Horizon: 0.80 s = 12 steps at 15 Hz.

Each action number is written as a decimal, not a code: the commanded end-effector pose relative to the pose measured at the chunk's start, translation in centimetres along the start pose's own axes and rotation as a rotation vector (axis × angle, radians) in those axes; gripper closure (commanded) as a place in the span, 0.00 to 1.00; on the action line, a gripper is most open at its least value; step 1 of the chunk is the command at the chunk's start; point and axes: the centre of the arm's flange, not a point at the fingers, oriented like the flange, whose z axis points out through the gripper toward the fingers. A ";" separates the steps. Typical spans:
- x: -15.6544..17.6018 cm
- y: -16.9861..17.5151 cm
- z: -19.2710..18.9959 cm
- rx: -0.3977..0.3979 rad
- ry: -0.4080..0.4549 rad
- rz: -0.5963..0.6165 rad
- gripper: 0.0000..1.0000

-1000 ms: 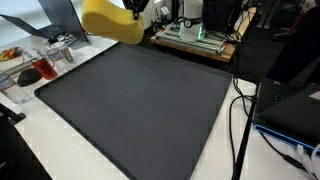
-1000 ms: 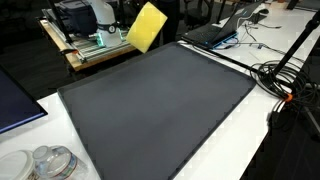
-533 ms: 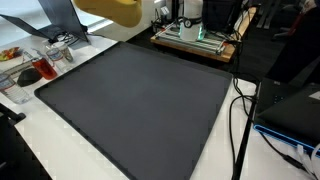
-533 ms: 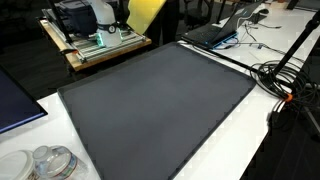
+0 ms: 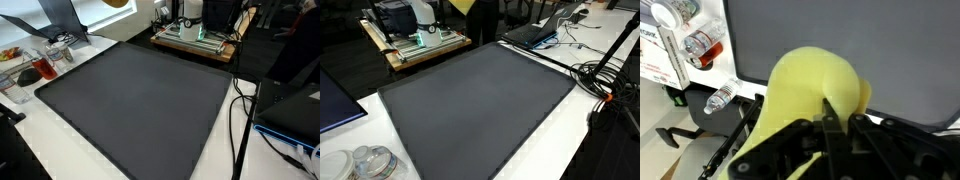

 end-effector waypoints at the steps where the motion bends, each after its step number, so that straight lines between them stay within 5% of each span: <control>1: 1.0 0.0 -1.6 -0.052 0.040 -0.043 0.94; 12: 2.6 -0.3 -3.4 -0.087 0.190 -0.063 0.94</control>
